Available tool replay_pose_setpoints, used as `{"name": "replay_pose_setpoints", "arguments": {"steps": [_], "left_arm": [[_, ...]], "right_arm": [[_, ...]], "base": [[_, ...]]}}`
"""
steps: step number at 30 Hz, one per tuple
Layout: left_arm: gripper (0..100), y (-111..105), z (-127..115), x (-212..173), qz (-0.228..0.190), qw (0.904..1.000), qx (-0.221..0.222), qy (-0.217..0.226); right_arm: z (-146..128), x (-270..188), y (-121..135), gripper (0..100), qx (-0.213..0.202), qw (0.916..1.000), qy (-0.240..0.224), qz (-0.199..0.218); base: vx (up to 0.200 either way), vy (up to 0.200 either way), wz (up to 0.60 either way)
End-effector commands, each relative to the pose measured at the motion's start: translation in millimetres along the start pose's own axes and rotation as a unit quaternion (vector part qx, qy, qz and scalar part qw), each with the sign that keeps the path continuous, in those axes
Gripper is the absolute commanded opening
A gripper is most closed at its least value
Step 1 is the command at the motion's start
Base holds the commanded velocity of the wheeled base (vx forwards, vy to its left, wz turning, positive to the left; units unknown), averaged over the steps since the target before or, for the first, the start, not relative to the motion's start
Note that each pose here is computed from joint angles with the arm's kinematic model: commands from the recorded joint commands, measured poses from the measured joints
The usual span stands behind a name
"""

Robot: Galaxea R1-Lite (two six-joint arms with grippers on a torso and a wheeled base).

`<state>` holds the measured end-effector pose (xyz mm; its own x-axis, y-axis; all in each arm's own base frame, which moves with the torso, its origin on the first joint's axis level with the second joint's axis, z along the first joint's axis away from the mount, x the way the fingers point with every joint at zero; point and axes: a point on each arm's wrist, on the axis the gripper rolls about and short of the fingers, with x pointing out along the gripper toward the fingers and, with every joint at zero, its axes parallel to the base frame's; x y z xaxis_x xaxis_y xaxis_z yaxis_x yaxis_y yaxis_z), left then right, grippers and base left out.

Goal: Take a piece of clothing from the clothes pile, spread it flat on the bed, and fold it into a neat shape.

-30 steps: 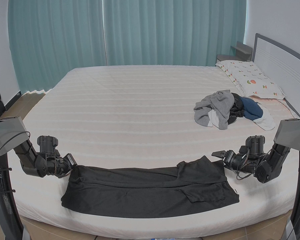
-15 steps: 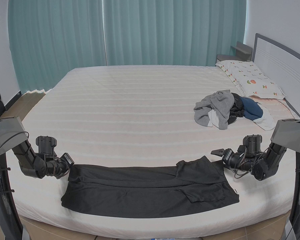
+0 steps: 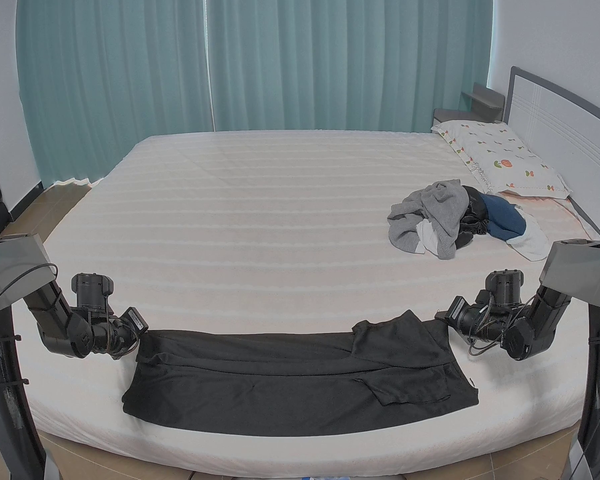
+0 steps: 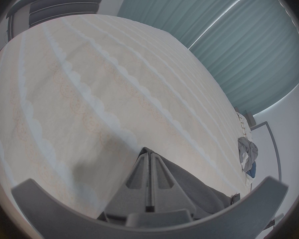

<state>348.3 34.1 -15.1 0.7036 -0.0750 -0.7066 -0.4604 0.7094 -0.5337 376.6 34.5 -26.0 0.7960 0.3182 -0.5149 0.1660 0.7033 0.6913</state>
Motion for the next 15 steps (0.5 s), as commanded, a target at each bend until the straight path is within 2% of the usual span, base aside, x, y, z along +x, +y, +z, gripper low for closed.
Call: {"name": "replay_pose_setpoints", "arguments": {"steps": [1, 15], "left_arm": [[0, 1.5, 0.8, 0.1, 0.002, 1.0000, -0.002, -0.001], [0, 3.6, 3.1, -0.7, 0.002, 1.0000, -0.006, -0.003]], "right_arm": [[2.7, -3.5, -1.5, 0, 0.002, 1.0000, -0.004, -0.002], [3.3, -2.8, -2.0, 0, 0.002, 1.0000, -0.006, -0.001]], "base": [[0.000, 0.000, 0.00], [0.000, 0.000, 0.00]]}}
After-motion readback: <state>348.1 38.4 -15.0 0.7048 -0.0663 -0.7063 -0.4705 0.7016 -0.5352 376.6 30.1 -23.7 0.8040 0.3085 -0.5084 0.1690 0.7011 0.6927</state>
